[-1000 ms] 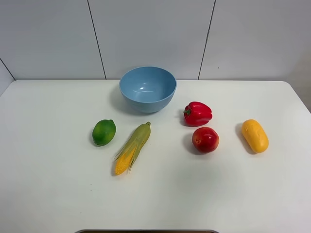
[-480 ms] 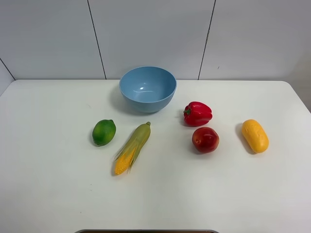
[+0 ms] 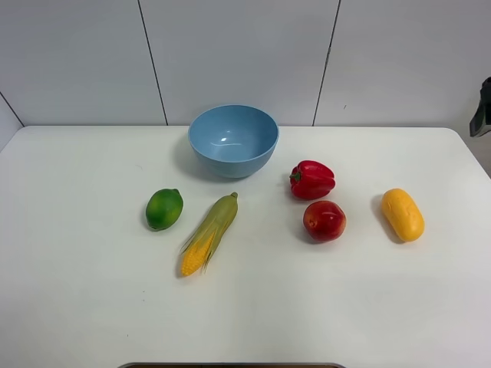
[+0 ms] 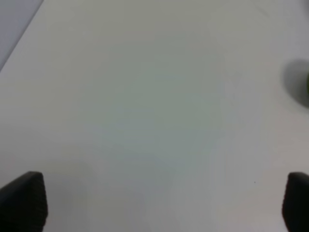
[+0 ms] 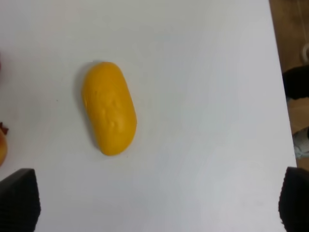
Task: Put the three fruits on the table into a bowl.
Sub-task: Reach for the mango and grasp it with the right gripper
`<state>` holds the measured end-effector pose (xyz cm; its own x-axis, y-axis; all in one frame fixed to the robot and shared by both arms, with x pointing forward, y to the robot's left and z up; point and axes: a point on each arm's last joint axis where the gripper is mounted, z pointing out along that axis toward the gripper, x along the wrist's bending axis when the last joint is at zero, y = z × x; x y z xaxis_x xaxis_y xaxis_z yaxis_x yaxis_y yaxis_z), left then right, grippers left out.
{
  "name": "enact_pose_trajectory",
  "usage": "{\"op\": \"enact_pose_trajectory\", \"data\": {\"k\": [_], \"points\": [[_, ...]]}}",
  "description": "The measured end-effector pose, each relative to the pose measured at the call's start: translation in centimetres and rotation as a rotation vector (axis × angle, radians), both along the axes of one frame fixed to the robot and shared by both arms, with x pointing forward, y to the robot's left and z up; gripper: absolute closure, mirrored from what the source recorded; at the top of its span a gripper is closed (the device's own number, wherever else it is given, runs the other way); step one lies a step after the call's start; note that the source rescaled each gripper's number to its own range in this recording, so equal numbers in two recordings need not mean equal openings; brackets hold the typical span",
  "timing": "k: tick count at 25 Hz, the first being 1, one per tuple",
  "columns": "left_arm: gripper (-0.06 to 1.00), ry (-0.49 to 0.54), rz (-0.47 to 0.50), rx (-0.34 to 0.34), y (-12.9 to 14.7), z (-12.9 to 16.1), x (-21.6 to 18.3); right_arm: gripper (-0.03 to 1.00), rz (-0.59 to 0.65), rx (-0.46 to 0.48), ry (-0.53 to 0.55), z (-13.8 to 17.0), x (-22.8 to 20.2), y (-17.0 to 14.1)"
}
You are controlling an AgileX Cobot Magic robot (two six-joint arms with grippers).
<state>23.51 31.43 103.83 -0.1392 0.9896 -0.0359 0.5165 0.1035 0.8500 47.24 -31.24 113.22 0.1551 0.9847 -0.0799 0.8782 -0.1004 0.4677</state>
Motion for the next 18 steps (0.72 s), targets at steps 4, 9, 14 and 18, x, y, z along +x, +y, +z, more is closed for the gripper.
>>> {"op": "enact_pose_trajectory", "data": {"k": [4, 9, 14, 18], "points": [[-0.06, 0.000, 0.000, 0.000, 0.0, 0.0, 0.0, -0.03, 0.029, -0.005, 0.023, -1.2, 1.5, 0.1], [-0.06, 0.000, 0.000, 0.000, 0.0, 0.0, 0.0, -0.03, 0.022, 0.002, 0.051, -2.5, 2.8, -0.2], [-0.06, 0.000, 0.000, 0.000, 0.0, 0.0, 0.0, -0.03, -0.007, 0.019, 0.093, -4.2, 4.1, -1.0], [-0.06, 0.000, 0.000, 0.000, 0.0, 0.0, 0.0, -0.03, 0.022, 0.028, 0.093, -5.0, 5.0, -0.9]]}}
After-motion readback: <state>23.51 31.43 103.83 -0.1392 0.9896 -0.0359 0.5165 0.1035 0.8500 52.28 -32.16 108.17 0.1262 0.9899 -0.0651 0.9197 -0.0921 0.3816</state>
